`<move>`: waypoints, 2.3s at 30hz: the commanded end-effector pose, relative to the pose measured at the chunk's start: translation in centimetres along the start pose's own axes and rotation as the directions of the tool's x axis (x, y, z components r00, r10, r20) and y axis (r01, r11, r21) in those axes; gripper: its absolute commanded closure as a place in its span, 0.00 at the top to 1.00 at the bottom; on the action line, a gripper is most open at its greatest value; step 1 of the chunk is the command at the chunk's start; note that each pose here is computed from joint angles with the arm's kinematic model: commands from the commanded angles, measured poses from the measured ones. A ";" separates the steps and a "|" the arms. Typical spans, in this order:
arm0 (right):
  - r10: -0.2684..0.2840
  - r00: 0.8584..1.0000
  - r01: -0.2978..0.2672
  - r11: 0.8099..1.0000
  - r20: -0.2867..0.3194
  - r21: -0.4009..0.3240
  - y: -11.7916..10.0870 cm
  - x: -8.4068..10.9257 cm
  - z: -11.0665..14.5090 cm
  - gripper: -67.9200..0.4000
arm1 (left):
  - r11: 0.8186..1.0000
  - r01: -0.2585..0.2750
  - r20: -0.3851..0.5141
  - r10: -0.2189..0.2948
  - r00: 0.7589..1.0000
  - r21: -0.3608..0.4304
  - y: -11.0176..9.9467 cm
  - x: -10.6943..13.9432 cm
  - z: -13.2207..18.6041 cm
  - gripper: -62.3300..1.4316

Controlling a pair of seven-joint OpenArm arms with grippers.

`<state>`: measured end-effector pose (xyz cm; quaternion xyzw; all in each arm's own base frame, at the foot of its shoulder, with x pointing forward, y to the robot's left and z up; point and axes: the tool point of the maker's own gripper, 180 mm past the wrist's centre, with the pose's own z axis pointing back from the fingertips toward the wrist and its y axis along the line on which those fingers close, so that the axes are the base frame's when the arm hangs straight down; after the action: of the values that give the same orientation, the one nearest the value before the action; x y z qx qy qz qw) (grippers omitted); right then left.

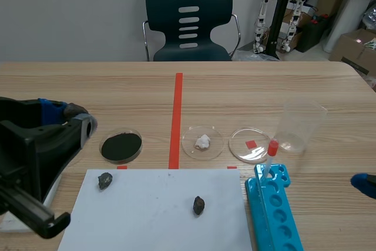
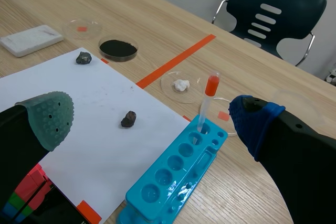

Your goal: Rub the mineral on the streak plate

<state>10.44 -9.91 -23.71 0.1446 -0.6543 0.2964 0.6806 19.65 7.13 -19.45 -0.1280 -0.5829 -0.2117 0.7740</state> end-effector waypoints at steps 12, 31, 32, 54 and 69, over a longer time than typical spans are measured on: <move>-0.001 1.000 0.001 1.000 0.024 -0.005 -0.2 0.6 -0.2 0.92 | 0.999 -0.030 0.025 0.031 0.999 -0.031 -1.3 -2.0 0.0 0.16; -0.001 1.000 0.001 1.000 0.024 -0.005 -0.2 0.6 -0.2 0.92 | 0.999 -0.011 0.032 0.012 0.999 -0.031 -1.3 -2.3 0.0 0.16; -0.001 1.000 0.001 1.000 0.024 -0.005 -0.2 0.6 -0.2 0.92 | 0.999 -0.011 0.032 0.012 0.999 -0.031 -1.3 -2.3 0.0 0.16; -0.001 1.000 0.001 1.000 0.024 -0.005 -0.2 0.6 -0.2 0.92 | 0.999 -0.010 0.034 0.011 0.999 -0.030 -1.3 -2.3 0.0 0.16; -0.001 1.000 0.001 1.000 0.024 -0.005 -0.2 0.6 -0.2 0.92 | 1.000 0.012 0.057 -0.010 0.998 -0.027 -1.3 -1.9 0.0 0.16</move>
<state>10.44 -9.91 -23.71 0.1446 -0.6543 0.2964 0.6806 18.28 6.75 -22.70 -0.1349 -0.5832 -0.2253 0.7687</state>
